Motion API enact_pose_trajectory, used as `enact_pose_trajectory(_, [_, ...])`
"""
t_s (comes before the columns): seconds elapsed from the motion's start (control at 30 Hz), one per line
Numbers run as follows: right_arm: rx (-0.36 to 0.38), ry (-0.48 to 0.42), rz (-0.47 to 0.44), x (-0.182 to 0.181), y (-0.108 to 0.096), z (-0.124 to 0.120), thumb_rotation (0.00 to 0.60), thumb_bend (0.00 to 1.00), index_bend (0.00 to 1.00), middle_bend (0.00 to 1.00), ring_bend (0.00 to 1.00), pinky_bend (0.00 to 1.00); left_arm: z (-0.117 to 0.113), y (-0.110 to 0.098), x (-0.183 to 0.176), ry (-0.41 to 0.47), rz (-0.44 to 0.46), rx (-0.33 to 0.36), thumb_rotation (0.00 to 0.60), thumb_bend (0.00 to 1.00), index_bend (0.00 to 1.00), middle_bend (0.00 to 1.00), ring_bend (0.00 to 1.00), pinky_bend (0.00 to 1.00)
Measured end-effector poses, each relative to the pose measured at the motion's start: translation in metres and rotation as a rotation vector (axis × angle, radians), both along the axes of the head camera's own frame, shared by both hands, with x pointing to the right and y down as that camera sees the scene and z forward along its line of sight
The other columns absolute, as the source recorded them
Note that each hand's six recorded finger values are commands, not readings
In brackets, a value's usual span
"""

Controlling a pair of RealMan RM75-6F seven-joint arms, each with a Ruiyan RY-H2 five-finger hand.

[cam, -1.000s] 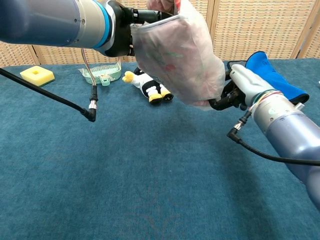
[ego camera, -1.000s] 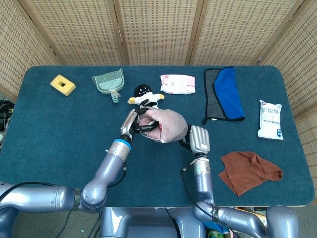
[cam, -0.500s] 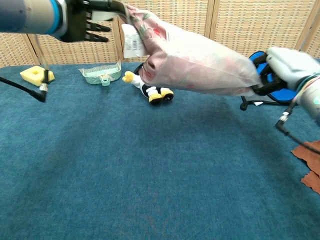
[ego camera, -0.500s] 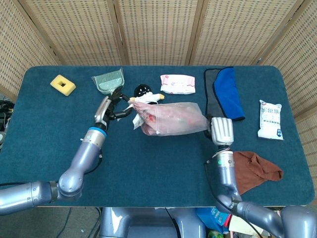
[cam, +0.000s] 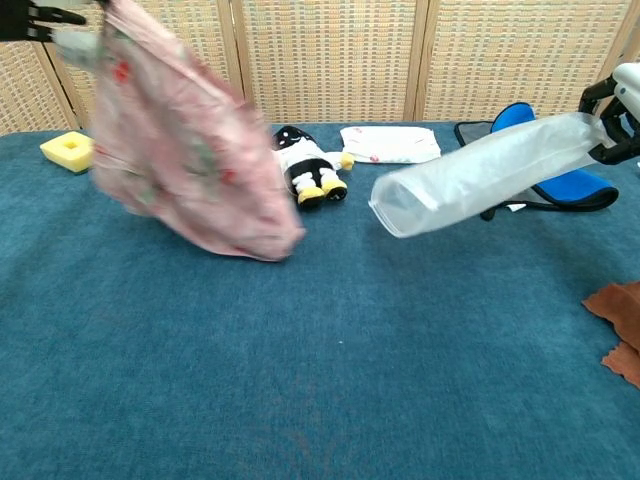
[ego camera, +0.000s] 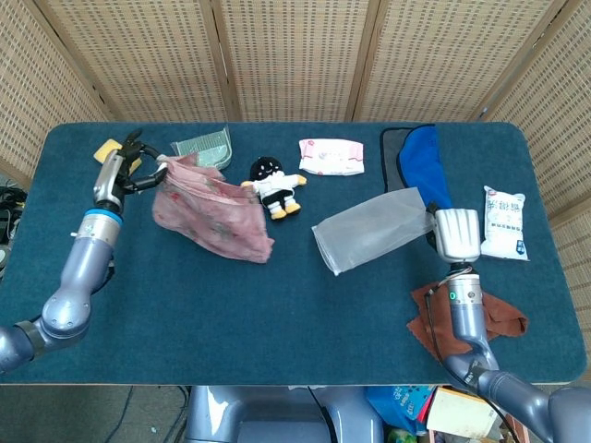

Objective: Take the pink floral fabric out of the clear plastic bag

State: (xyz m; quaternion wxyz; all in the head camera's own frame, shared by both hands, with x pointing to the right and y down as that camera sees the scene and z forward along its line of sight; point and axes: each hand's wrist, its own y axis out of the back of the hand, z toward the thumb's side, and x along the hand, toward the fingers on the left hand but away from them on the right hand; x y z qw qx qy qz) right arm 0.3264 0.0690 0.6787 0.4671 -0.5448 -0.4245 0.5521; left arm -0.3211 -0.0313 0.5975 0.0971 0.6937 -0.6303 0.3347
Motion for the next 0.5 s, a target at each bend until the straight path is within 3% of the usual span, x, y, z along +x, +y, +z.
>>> enact_pose_trajectory(0.4, [0.009, 0.016, -0.044, -0.004, 0.005, 0.001, 0.6, 0.89, 0.81, 0.8, 0.84, 1.0, -0.007, -0.009, -0.071, -0.108, -0.039, 0.004, 0.6, 0.65, 0.75, 0.0, 0.0, 0.0])
enact_pose_trajectory(0.43, [0.011, 0.013, -0.046, -0.004, 0.005, 0.0, 0.6, 0.83, 0.76, 0.76, 0.83, 0.96, -0.006, -0.009, -0.076, -0.119, -0.033, -0.004, 0.6, 0.65, 0.66, 0.0, 0.0, 0.0])
enact_pose_trajectory(0.47, [0.012, 0.008, -0.049, -0.005, 0.006, 0.0, 0.6, 0.66, 0.64, 0.67, 0.77, 0.88, -0.004, -0.008, -0.08, -0.132, -0.026, -0.014, 0.6, 0.64, 0.45, 0.0, 0.0, 0.0])
enact_pose_trajectory(0.5, [0.011, 0.004, -0.051, -0.006, 0.006, 0.0, 0.6, 0.54, 0.56, 0.61, 0.71, 0.81, -0.002, -0.006, -0.086, -0.153, -0.014, -0.028, 0.6, 0.61, 0.34, 0.0, 0.0, 0.0])
